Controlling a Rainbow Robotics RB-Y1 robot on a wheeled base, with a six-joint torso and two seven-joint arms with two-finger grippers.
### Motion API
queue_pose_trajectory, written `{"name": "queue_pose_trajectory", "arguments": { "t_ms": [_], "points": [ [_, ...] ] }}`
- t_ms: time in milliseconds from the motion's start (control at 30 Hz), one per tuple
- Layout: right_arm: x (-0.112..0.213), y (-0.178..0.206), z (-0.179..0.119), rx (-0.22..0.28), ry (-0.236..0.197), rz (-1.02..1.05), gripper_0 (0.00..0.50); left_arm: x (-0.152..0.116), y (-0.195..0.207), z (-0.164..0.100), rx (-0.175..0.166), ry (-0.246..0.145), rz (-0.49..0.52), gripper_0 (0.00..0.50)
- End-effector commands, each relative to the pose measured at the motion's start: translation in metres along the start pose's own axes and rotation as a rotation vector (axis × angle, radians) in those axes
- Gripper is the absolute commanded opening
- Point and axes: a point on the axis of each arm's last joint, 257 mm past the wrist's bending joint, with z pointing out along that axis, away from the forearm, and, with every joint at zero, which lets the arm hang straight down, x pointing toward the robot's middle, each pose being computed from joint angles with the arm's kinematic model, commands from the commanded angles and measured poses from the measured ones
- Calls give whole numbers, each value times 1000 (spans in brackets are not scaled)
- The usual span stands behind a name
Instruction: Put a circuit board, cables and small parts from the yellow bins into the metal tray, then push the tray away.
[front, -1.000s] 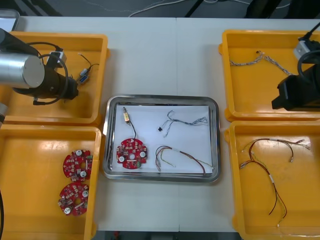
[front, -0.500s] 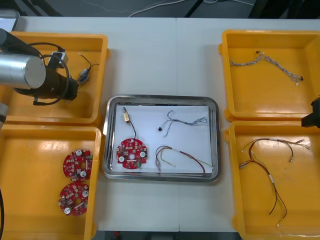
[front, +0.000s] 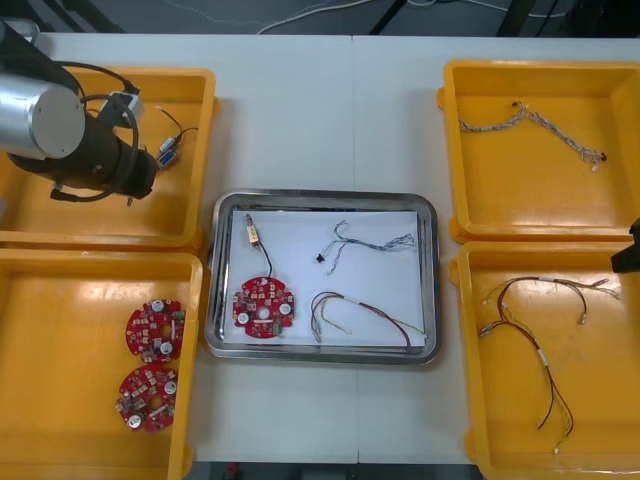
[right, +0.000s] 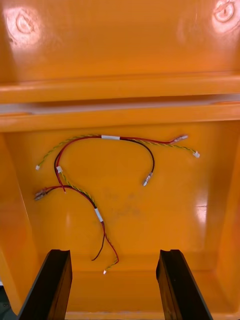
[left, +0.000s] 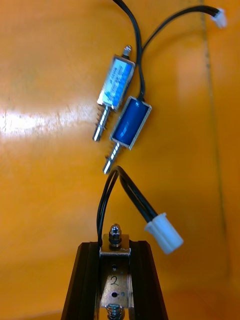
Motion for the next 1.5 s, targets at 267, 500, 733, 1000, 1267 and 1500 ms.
{"name": "queue_pose_trajectory", "arguments": {
  "t_ms": [267, 500, 733, 1000, 1267, 1500],
  "points": [
    [10, -19, -1, 49, -3, -5, 500, -7, 15, -80, -51, 26, -80, 0],
    [12, -20, 1, 49, 3, -6, 500, -12, -7, -108, -25, 30, -144, 0],
    [12, -20, 1, 49, 3, -6, 500, -21, -47, -125, 68, -11, -196, 0],
    [12, -20, 1, 49, 3, -6, 500, -19, -93, -137, 111, -19, -252, 0],
    [12, -20, 1, 49, 3, -6, 500, -8, -130, -126, 45, -9, -284, 0],
    [12, -20, 1, 49, 3, -6, 500, 4, -154, -115, 22, 27, -350, 0]
  ]
}}
